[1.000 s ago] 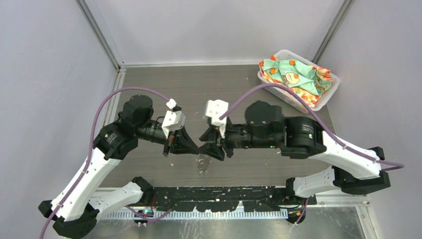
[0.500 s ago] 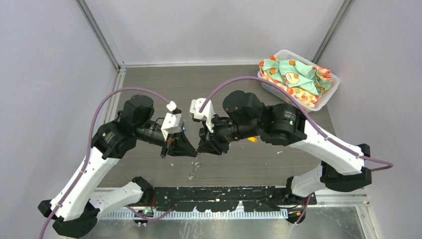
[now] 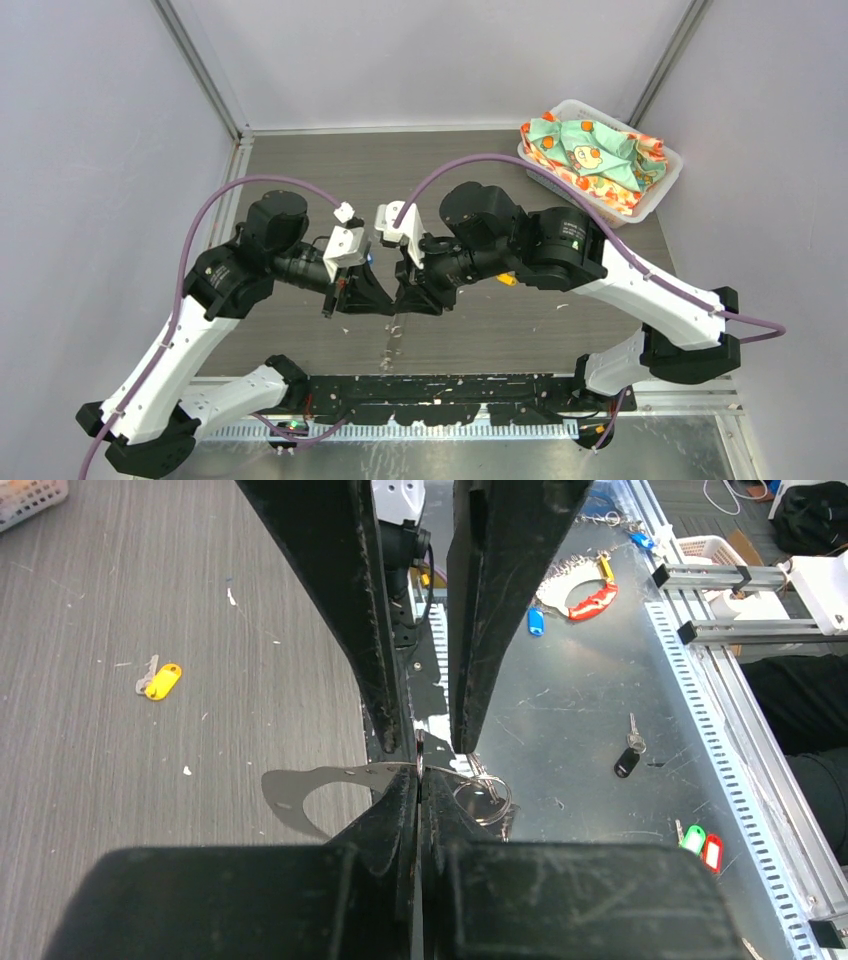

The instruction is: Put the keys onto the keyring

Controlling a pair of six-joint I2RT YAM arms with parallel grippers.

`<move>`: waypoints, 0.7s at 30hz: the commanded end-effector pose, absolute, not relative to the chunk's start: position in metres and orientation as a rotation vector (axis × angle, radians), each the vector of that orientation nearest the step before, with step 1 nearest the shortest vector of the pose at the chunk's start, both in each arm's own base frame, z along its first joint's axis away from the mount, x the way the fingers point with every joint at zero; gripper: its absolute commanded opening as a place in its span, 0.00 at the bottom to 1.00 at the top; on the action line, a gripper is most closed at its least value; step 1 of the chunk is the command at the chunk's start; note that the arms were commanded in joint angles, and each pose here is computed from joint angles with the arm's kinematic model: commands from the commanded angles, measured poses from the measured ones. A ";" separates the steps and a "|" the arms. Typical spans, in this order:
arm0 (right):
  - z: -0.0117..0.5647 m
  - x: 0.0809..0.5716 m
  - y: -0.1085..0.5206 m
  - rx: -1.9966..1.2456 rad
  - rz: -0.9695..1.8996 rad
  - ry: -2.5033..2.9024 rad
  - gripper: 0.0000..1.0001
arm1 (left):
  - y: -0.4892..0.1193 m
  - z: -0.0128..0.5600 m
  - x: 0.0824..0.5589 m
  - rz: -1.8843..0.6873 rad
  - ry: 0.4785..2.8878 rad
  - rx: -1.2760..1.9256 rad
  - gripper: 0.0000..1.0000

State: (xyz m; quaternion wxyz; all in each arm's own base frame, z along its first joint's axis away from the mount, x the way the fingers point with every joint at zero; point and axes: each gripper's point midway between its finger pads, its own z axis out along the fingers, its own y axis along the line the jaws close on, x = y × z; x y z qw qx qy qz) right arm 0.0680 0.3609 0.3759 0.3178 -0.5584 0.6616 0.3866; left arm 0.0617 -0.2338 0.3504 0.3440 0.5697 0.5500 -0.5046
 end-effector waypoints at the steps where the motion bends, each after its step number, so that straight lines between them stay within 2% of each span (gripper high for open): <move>1: 0.392 0.069 0.369 -1.426 1.067 1.680 0.24 | -0.234 0.373 0.057 -1.313 1.324 1.470 0.00; 4: 0.389 0.069 0.370 -1.428 1.068 1.682 0.18 | -0.234 0.374 0.057 -1.310 1.318 1.467 0.00; 9: 0.383 0.067 0.369 -1.444 1.068 1.700 0.14 | -0.234 0.375 0.057 -1.312 1.313 1.466 0.00; 12: 0.383 0.069 0.369 -1.435 1.060 1.699 0.02 | -0.234 0.376 0.056 -1.316 1.312 1.464 0.00; 15: 0.393 0.076 0.368 -1.382 1.051 1.652 0.01 | -0.235 0.376 0.056 -1.319 1.311 1.457 0.00; 16: 0.398 0.079 0.367 -1.352 1.047 1.626 0.01 | -0.235 0.377 0.057 -1.317 1.315 1.447 0.06; 18: 0.405 0.084 0.364 -1.269 1.055 1.582 0.01 | -0.235 0.378 0.058 -1.314 1.318 1.430 0.29; 19: 0.413 0.085 0.362 -1.226 1.069 1.536 0.01 | -0.234 0.378 0.057 -1.311 1.314 1.428 0.37; 21: 0.429 0.086 0.355 -1.143 1.108 1.424 0.01 | -0.233 0.376 0.057 -1.301 1.318 1.418 0.46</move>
